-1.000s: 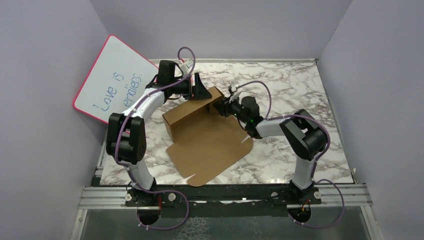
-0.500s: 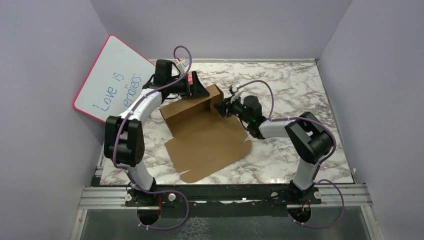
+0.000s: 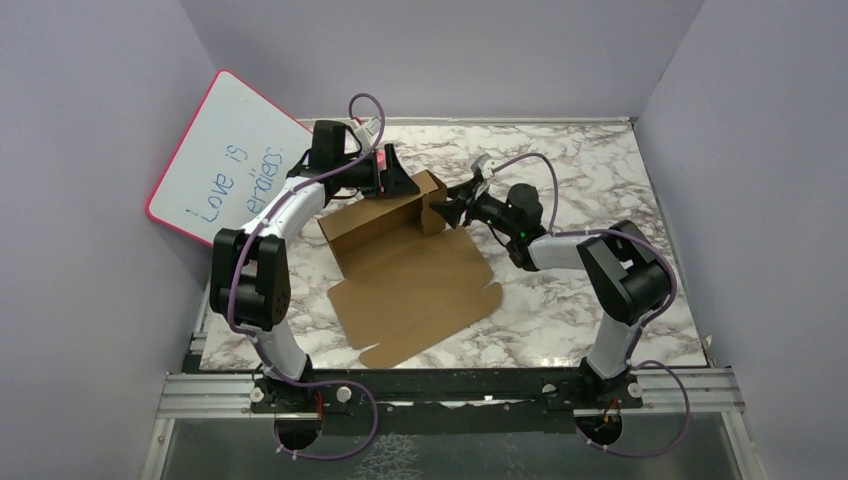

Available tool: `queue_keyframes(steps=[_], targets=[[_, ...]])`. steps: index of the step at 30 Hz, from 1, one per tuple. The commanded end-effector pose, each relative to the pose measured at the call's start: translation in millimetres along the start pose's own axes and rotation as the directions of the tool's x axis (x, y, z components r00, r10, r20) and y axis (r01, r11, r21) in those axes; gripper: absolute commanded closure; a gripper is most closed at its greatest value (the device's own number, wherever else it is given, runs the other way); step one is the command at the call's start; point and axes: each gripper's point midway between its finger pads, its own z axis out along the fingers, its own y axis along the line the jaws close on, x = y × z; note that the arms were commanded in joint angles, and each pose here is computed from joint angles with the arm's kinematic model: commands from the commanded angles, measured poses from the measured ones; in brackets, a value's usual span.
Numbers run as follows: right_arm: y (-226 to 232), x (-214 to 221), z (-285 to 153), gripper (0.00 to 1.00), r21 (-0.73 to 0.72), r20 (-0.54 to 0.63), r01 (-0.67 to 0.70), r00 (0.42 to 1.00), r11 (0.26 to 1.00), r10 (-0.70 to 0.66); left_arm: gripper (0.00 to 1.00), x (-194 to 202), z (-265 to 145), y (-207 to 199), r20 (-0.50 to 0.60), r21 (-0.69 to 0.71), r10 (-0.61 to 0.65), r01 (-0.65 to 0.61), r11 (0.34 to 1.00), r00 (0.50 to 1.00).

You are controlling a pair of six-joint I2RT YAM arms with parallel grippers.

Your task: Fold the paper box

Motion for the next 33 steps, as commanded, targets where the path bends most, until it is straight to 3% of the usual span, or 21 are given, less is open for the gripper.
queue_keyframes(steps=[1, 8, 23, 26, 33], targets=[[11, -23, 11, 0.47, -0.118, 0.072, 0.050, 0.996, 0.992, -0.042, 0.13, 12, 2, 0, -0.049, 0.044, -0.041, 0.043, 0.998, 0.998], [5, -16, 22, 0.53, -0.122, 0.059, 0.047, 0.997, 0.991, -0.040, 0.13, 13, 2, -9, -0.059, 0.083, -0.041, 0.046, 0.995, 0.997], [-32, -22, 28, 0.71, 0.174, 0.093, 0.005, 0.995, 0.985, -0.021, 0.12, 23, 10, -30, -0.084, 0.159, -0.048, 0.061, 0.985, 0.995], [-35, -16, 24, 0.71, 0.225, 0.084, -0.015, 0.996, 0.974, -0.004, 0.13, 21, 9, -31, -0.076, 0.158, -0.043, 0.055, 0.986, 0.996], [-27, 9, 16, 0.68, 0.191, 0.047, -0.007, 0.999, 0.982, -0.002, 0.13, 21, 10, -27, -0.066, 0.138, -0.042, 0.051, 0.989, 0.997]])
